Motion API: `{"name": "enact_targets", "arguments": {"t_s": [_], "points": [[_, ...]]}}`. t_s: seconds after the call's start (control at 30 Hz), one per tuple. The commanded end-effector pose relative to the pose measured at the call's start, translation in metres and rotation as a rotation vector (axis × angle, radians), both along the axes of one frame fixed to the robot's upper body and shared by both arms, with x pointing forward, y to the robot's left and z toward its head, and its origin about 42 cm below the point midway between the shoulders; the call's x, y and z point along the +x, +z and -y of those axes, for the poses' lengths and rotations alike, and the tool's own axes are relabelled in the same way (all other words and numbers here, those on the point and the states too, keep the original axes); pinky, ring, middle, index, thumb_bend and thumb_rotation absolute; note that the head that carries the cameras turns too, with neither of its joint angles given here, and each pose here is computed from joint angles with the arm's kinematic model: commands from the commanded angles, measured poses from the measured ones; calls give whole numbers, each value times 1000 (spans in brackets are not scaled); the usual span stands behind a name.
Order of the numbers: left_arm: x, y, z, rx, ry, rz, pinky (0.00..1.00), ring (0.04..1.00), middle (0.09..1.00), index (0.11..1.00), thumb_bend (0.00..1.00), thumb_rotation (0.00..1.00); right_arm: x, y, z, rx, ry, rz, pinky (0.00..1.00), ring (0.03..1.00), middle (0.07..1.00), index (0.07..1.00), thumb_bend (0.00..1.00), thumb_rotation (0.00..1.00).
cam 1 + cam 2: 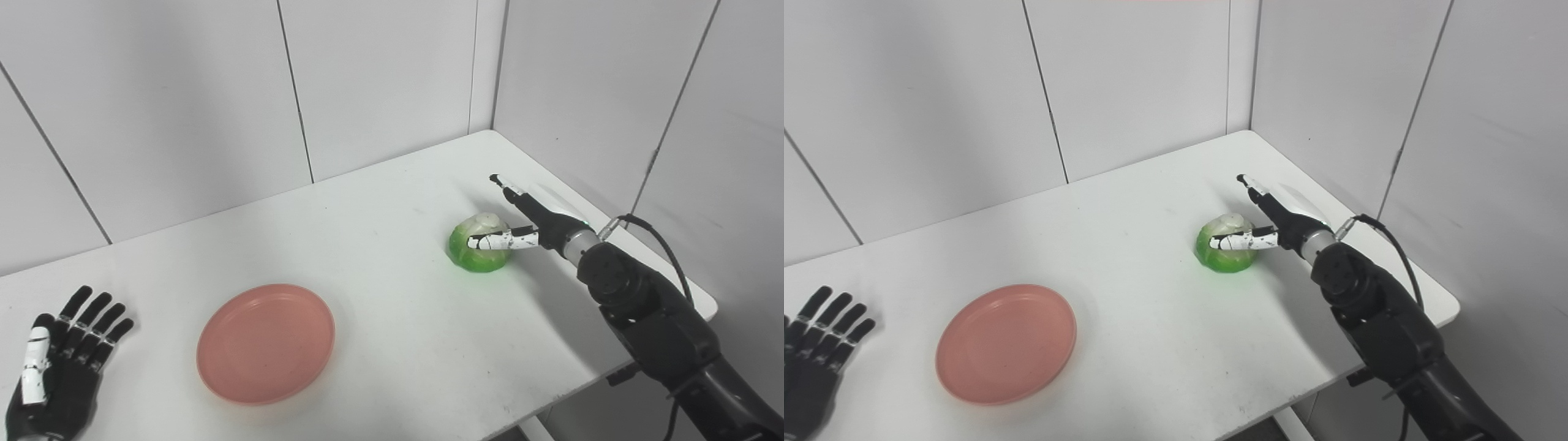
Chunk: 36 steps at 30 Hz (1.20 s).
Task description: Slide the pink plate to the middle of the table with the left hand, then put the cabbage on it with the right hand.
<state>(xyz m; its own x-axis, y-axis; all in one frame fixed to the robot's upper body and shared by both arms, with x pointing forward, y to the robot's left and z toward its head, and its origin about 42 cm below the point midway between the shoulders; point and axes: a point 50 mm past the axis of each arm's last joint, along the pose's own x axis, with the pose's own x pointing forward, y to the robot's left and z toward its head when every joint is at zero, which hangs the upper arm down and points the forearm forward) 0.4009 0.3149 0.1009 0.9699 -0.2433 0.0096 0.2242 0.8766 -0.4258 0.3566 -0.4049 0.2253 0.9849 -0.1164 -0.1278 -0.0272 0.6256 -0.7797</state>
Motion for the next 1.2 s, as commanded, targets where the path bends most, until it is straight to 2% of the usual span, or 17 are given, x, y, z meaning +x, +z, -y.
{"name": "enact_targets", "arguments": {"t_s": [0.0,0.03,0.07,0.17,0.3,0.33,0.4,0.8,0.93,1.03,1.17], "points": [[-36,-50,-2,-5,10,-211,745,796,809,798,499,715,11,25,0,-16,42,92,778,960,1000,1000,1000,560],[-36,-49,-2,-3,7,-210,747,800,814,807,494,721,13,24,0,-15,47,91,681,893,1000,1000,1000,561],[-36,-49,-1,0,5,-208,745,799,815,809,494,721,15,24,-1,-15,56,91,628,849,1000,1000,1000,563],[-37,-48,-1,2,-1,-204,741,796,815,808,489,717,19,23,-2,-15,70,89,793,978,1000,1000,1000,549],[-38,-48,0,-3,-8,-201,740,794,813,814,483,725,24,23,-4,-33,72,69,847,993,1000,1000,1000,550],[-38,-47,0,-3,-8,-201,738,794,813,814,479,727,25,23,-4,-34,74,65,903,998,1000,1000,1000,550],[-39,-46,1,-3,-9,-198,735,791,810,807,481,724,28,22,-4,-27,79,47,938,1000,1000,1000,1000,554],[-41,-38,4,-5,-16,-189,737,795,815,812,486,726,38,12,-5,-12,144,-56,956,1000,1000,1000,1000,509],[-42,-36,6,-2,-17,-186,737,797,815,811,480,735,38,11,-4,-20,138,-102,946,1000,1000,1000,1000,485],[-42,-35,6,-5,-20,-186,752,805,820,816,476,746,35,12,0,-40,125,-142,948,1000,1000,1000,1000,496],[-42,-34,6,-3,-16,-187,745,799,814,810,466,749,31,15,3,-77,115,-166,902,1000,1000,1000,1000,527]]}}
